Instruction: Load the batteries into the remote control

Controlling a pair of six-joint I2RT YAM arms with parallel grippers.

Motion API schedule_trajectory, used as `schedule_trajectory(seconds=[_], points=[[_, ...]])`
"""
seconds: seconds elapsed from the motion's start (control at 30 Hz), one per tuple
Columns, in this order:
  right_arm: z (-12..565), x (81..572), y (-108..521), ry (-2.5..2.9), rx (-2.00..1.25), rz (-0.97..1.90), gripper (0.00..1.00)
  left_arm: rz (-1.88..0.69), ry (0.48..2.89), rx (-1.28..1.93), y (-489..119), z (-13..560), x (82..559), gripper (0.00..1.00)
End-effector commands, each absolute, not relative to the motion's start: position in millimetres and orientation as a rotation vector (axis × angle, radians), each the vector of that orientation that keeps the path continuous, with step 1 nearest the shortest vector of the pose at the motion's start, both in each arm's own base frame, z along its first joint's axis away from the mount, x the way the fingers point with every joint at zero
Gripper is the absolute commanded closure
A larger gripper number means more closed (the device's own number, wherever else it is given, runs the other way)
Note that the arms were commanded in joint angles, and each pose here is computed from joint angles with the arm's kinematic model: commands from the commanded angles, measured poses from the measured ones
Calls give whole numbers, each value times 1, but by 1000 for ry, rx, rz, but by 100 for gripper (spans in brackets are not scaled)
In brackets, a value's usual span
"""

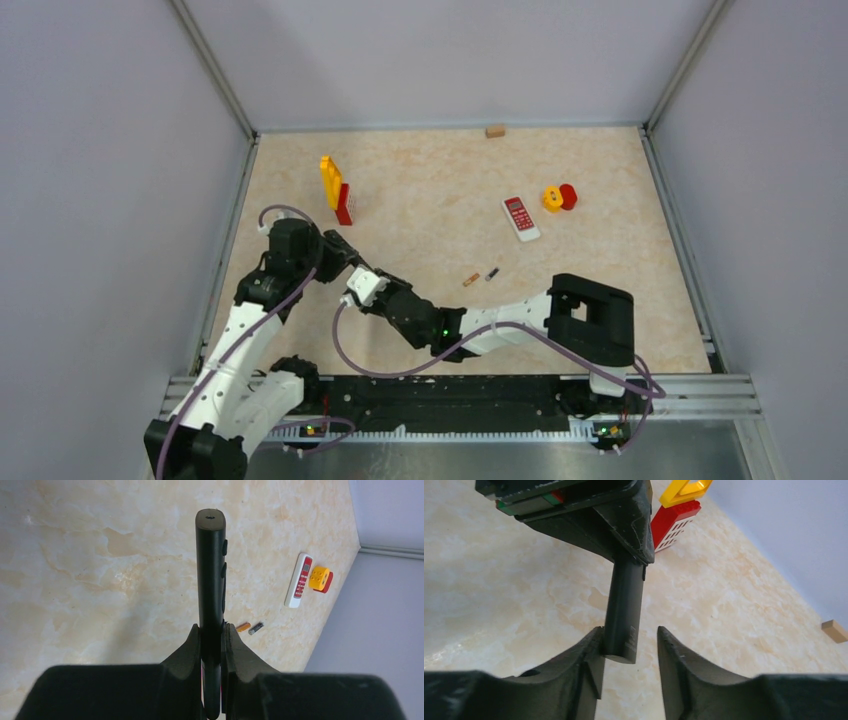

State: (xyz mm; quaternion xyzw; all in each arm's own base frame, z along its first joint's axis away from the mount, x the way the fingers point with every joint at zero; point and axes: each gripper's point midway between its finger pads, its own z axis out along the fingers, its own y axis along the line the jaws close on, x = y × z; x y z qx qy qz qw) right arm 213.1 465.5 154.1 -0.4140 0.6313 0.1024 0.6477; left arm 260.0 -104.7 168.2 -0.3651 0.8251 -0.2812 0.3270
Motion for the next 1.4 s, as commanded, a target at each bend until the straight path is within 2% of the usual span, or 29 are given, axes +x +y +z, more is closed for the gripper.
schedule_trajectory(seconds=[0.0,0.07,0.13,0.17,0.27,0.3,0.33,0.37,0.47,0.67,0.77,0.9,1.03,1.17,1.27,1.37], points=[[190,220,478,1383,-835,225,74,-796,2128,-947,-108,182,260,100],[194,220,480,1382,-825,230,88,-797,2128,-950,-108,182,260,100],[199,220,480,1381,-812,243,99,-797,2125,-946,-108,182,261,93],[202,220,479,1381,-802,248,100,-798,2121,-943,-108,182,261,87],[209,220,476,1394,-773,272,100,-801,2103,-924,-107,185,262,60],[210,219,474,1403,-764,289,100,-805,2093,-913,-107,187,263,46],[212,220,473,1418,-752,313,100,-805,2085,-906,-106,188,264,29],[214,221,471,1439,-733,341,100,-808,2078,-895,-106,190,265,19],[214,228,462,1529,-682,482,100,-809,2057,-796,-104,198,272,3],[223,243,440,1697,-554,875,100,-811,2053,-632,-94,218,281,1],[227,252,430,1779,-479,1071,100,-970,1941,-421,-114,256,281,1],[241,247,426,1811,-440,1335,100,-1189,1726,-103,-145,315,255,1],[276,241,420,1749,-351,1605,100,-1223,1737,-127,-147,315,255,1],[316,229,414,1626,-296,1816,100,-1385,1718,-114,-160,318,248,1],[335,228,406,1557,-250,1904,100,-1488,1637,-80,-166,332,240,1],[345,227,404,1534,-245,1922,100,-1474,1603,-87,-163,338,239,1]])
